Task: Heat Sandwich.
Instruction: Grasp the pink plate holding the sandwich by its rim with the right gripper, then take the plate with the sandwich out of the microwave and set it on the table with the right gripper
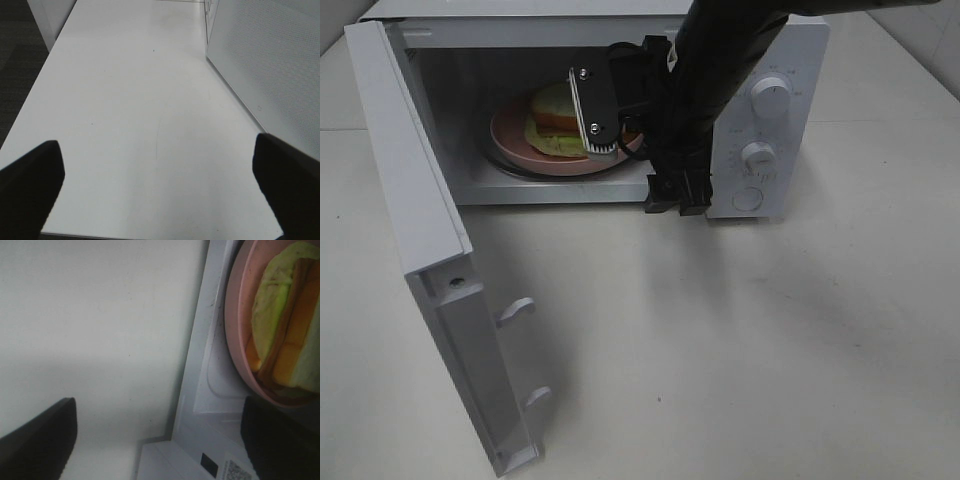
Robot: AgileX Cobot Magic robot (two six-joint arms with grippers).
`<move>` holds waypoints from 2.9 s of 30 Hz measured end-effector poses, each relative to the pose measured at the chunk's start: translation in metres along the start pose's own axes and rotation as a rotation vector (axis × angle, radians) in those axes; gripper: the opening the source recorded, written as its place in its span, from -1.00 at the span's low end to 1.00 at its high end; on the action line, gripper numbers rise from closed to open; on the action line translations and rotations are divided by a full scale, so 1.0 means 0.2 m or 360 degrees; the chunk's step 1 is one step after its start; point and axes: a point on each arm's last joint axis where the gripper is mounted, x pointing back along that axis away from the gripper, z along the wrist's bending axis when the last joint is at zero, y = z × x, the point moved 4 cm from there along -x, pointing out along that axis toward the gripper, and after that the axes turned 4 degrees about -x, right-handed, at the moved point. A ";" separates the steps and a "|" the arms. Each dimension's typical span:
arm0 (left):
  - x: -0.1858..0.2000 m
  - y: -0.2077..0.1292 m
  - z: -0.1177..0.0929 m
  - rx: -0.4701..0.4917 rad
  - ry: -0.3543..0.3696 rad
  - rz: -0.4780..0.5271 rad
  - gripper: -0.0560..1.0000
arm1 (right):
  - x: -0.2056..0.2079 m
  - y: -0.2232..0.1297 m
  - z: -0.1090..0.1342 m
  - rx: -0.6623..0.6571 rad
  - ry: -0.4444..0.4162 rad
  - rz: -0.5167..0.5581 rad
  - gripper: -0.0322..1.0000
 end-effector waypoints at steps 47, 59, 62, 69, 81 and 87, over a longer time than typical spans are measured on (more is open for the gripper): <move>0.00 0.00 0.00 0.0000 0.0000 0.0000 0.94 | -0.64 0.13 -0.29 -0.0117 -0.0142 0.0014 0.55; 0.00 0.00 0.00 0.0000 0.0000 0.0000 0.94 | -0.64 0.12 -0.27 -0.0201 -0.0099 0.0050 -0.47; 0.00 0.00 0.00 0.0000 0.0000 0.0000 0.94 | -0.61 0.12 -0.30 -0.0188 -0.0134 0.0042 -0.69; 0.00 0.00 0.00 0.0000 0.0000 0.0000 0.94 | -0.60 0.11 -0.29 -0.0180 -0.0113 0.0069 -0.69; 0.00 0.00 0.00 0.0000 0.0000 0.0000 0.94 | -0.60 0.10 -0.28 -0.0085 -0.0083 0.0097 -0.69; 0.00 0.00 0.00 0.0000 0.0000 0.0000 0.94 | -0.55 0.10 -0.27 0.0092 -0.0063 0.0106 -0.72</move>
